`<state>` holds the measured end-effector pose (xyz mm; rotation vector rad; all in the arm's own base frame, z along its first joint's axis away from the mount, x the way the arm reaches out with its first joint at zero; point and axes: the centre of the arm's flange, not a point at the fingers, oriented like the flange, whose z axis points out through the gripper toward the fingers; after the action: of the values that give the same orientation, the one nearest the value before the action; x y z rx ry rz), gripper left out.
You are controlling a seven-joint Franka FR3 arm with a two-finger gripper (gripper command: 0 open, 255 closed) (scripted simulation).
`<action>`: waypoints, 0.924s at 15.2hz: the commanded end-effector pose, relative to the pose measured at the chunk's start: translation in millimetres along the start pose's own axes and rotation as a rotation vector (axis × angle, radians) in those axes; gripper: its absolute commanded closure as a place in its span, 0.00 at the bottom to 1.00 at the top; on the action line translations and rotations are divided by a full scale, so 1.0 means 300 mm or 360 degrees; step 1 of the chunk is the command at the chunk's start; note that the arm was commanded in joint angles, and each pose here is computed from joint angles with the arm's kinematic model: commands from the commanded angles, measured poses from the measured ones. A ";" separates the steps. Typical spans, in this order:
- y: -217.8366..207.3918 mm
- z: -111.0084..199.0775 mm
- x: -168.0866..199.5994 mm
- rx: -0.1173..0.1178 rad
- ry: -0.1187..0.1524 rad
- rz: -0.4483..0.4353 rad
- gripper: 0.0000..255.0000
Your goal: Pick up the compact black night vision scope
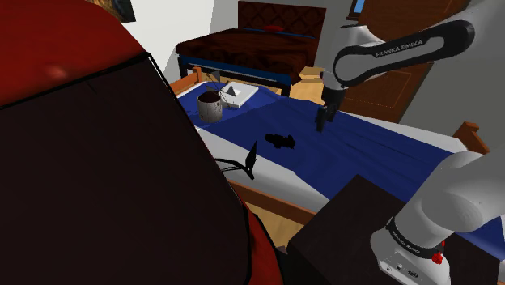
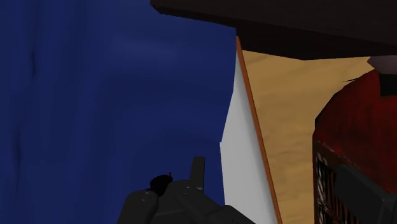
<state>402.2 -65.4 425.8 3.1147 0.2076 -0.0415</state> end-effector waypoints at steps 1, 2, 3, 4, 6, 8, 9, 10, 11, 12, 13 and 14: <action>0.038 0.053 0.040 0.0006 0.0027 -0.0019 0.00; 0.059 0.082 0.063 0.0010 0.0038 -0.0028 0.00; 0.081 0.110 0.086 0.0013 0.0049 -0.0037 0.00; 0.102 0.139 0.110 0.0017 0.0060 -0.0046 0.00; 0.144 0.195 0.158 0.0025 0.0083 -0.0064 0.00; 0.185 0.251 0.207 0.0032 0.0105 -0.0082 0.00; 0.205 0.279 0.232 0.0036 0.0117 -0.0091 0.00; 0.225 0.307 0.258 0.0040 0.0128 -0.0100 0.00; 0.245 0.335 0.283 0.0044 0.0139 -0.0108 0.00; 0.264 0.362 0.310 0.0048 0.0150 -0.0117 0.00; 0.283 0.389 0.336 0.0052 0.0161 -0.0126 0.00; 0.303 0.417 0.363 0.0055 0.0173 -0.0135 0.00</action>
<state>510.6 -139.9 311.5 3.1430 0.3346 0.1119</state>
